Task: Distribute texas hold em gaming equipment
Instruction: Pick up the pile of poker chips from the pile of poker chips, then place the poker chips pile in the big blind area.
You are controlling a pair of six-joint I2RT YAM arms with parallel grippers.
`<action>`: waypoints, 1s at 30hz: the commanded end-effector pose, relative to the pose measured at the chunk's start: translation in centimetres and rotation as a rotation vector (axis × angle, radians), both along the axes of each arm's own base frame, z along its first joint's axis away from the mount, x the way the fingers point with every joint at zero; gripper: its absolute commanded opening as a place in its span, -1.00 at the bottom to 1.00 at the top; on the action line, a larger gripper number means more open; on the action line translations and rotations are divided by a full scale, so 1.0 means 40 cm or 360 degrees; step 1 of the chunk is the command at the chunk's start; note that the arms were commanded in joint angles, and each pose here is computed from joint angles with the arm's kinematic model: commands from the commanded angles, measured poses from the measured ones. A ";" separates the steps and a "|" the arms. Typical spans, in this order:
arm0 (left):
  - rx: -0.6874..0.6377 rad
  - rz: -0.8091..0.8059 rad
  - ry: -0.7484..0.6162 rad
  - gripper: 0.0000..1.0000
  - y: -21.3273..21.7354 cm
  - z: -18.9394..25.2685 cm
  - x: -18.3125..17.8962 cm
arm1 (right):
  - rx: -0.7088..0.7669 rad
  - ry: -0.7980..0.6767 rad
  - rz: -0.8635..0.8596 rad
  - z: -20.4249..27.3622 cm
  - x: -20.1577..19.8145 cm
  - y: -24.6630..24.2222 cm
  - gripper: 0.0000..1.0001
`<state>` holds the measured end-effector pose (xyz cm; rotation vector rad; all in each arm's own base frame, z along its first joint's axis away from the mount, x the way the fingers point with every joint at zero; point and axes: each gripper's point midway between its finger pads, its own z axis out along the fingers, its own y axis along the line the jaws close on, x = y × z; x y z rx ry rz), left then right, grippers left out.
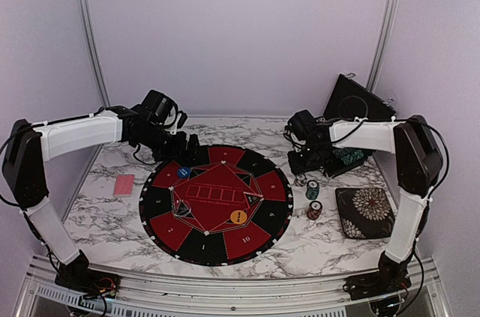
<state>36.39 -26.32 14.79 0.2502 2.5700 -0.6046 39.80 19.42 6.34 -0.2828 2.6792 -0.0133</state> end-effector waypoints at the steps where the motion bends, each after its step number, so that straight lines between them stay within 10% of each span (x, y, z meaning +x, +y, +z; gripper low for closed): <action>1: -0.0019 -0.0010 -0.0007 0.98 -0.003 -0.002 0.007 | 0.0038 -0.0100 0.0019 0.088 0.013 0.035 -0.31; 30: -0.0117 0.0188 0.0005 0.98 0.092 0.011 0.060 | 0.0130 0.0035 0.0489 0.058 -0.419 0.322 -0.32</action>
